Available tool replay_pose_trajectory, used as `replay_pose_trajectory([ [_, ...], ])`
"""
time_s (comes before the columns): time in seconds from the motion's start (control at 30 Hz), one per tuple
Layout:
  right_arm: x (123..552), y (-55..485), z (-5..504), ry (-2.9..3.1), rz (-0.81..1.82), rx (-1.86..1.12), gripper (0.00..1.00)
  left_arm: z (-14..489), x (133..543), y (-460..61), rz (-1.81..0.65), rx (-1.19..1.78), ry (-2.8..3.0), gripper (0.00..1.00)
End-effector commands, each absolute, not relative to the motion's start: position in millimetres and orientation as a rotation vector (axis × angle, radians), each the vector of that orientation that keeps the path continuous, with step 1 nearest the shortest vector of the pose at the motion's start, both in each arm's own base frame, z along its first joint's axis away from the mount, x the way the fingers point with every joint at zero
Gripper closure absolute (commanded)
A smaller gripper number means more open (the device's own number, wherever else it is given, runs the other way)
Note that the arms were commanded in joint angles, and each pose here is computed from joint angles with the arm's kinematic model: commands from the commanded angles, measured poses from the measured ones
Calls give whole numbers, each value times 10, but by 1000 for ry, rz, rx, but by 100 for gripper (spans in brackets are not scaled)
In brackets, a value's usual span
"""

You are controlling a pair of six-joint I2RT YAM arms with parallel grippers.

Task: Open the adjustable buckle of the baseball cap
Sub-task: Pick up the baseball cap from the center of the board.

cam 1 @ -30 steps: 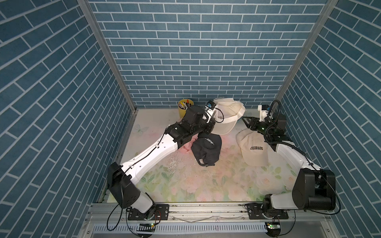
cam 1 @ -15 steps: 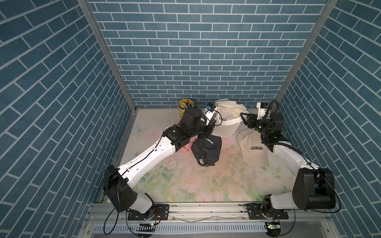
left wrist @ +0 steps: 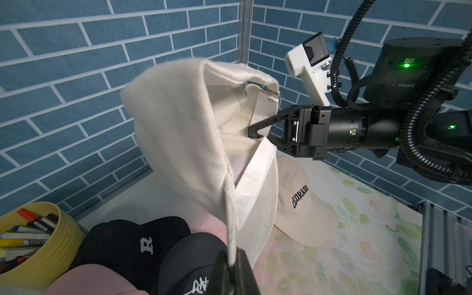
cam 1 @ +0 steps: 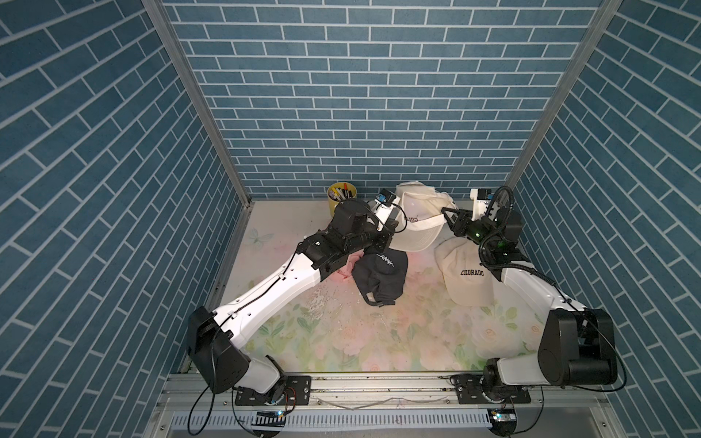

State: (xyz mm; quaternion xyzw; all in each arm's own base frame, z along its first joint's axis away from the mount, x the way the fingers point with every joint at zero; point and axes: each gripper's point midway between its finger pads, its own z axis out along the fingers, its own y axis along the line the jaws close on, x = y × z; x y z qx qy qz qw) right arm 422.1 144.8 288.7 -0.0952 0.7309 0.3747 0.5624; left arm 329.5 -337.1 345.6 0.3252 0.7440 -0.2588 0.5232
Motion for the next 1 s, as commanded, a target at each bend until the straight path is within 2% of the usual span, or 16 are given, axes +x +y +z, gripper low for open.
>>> replay_pose_trajectory([
  [0.0,4126,1511,3238,1619,873,-261,79,3566,3280,-3407,-656,771,1736,100],
  [0.17,4089,1420,3334,1603,776,-255,92,3509,3298,-3398,-646,767,1753,100],
  [0.33,4077,1348,3435,1583,686,-275,98,3386,3335,-3403,-627,768,1797,100],
  [0.37,4076,1345,3452,1580,664,-291,99,3348,3355,-3399,-613,765,1812,93],
  [0.43,4080,1336,3460,1591,602,-345,100,3310,3394,-3375,-582,757,1839,58],
  [0.53,4064,1354,3451,1616,508,-467,100,3357,3483,-3284,-507,731,1856,43],
  [0.8,3959,1505,3486,1628,431,-711,100,4088,3488,-3079,-460,658,1687,22],
  [0.97,3834,1742,3398,1646,421,-848,100,4335,3538,-3350,-521,746,1591,20],
])
